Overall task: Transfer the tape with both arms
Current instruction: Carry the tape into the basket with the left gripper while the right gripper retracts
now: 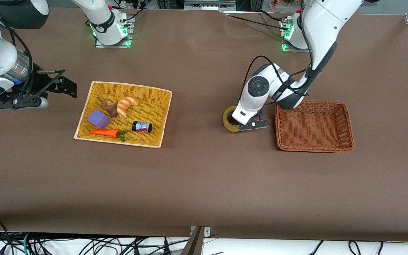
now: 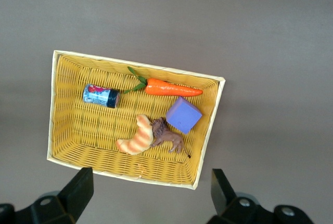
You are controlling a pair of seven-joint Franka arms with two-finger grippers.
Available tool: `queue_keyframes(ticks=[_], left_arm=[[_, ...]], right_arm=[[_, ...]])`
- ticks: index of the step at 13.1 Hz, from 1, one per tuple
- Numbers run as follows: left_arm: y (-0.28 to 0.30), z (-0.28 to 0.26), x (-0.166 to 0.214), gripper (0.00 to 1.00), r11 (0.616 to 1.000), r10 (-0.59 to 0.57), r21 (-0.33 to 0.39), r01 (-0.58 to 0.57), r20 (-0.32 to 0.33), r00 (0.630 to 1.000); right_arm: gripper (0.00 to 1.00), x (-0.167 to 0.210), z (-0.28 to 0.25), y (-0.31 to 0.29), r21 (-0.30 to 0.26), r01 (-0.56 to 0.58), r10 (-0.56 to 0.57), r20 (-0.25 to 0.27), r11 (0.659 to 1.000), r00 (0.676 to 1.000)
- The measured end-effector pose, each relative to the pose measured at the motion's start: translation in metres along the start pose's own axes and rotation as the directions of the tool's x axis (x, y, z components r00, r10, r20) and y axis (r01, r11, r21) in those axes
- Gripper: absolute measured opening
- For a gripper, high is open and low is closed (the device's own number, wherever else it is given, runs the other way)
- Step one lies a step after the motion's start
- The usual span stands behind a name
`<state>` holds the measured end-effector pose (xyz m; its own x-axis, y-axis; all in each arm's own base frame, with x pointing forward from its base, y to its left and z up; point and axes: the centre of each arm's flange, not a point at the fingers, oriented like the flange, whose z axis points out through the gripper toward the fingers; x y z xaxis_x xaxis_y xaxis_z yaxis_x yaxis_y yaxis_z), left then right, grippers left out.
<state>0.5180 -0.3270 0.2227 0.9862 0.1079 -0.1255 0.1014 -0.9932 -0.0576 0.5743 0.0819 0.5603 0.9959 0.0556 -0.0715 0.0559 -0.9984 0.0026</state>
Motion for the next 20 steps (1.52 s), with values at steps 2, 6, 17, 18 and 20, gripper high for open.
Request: queue_keyframes(ticks=[2, 6, 17, 18, 20], left_arm=[[-0.044, -0.051, 0.032, 0.22, 0.991, 0.128, 0.032, -0.131, 0.069, 0.989], [-0.219, -0.108, 0.095, 0.22, 0.940, 0.339, 0.006, -0.341, 0.096, 0.936], [-0.320, -0.001, 0.097, 0.22, 0.860, 0.510, 0.029, -0.509, -0.003, 0.860], [-0.320, 0.007, 0.096, 0.22, 0.860, 0.511, 0.034, -0.510, -0.017, 0.860], [-0.319, 0.022, 0.094, 0.22, 0.858, 0.513, 0.041, -0.512, -0.037, 0.858]], right_arm=[[1.00, 0.000, 0.001, 0.001, 0.002, -0.002, 0.002, 0.004, 1.000, 1.000], [1.00, 0.001, 0.004, 0.000, 0.003, -0.002, 0.002, 0.010, 1.000, 1.000], [1.00, 0.003, 0.012, -0.004, 0.001, 0.009, -0.009, 0.026, 1.000, 1.000], [1.00, 0.003, 0.012, -0.004, 0.001, 0.013, -0.013, 0.026, 1.000, 1.000], [1.00, 0.003, 0.012, -0.004, -0.002, 0.020, -0.020, 0.026, 1.000, 0.999]])
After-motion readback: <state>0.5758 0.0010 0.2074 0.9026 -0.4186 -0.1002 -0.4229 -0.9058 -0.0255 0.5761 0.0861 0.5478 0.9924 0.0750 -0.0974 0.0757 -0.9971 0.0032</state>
